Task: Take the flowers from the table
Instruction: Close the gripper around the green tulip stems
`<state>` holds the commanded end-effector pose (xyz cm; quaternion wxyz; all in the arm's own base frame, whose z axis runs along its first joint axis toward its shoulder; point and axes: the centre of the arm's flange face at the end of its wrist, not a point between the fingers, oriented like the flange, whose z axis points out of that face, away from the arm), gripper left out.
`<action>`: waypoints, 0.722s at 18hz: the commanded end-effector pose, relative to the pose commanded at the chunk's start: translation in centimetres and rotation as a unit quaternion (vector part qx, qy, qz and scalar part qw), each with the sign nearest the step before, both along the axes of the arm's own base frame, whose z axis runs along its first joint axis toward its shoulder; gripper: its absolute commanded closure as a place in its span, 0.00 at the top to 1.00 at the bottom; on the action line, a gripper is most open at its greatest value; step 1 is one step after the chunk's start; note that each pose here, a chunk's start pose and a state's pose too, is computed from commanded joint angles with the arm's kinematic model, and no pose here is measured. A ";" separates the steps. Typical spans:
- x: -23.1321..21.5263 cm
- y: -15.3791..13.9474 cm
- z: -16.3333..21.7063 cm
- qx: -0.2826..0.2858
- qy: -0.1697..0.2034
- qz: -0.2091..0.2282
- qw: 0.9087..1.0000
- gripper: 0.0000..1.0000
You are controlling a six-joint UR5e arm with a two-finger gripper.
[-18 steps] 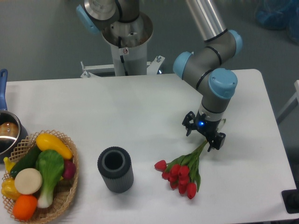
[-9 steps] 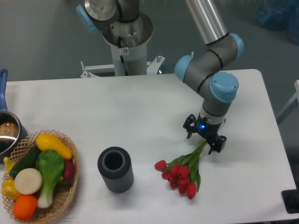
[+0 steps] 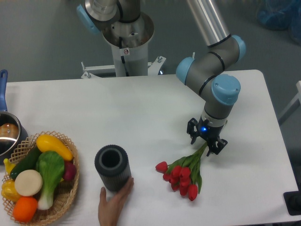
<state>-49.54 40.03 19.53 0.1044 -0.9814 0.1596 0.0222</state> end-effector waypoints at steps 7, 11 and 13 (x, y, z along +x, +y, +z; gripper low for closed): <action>-0.3 0.0 0.5 0.002 0.004 0.003 1.000 0.34; -0.4 0.1 0.6 0.003 0.005 0.003 1.000 0.24; -0.4 0.1 0.6 0.002 0.005 0.003 1.000 0.20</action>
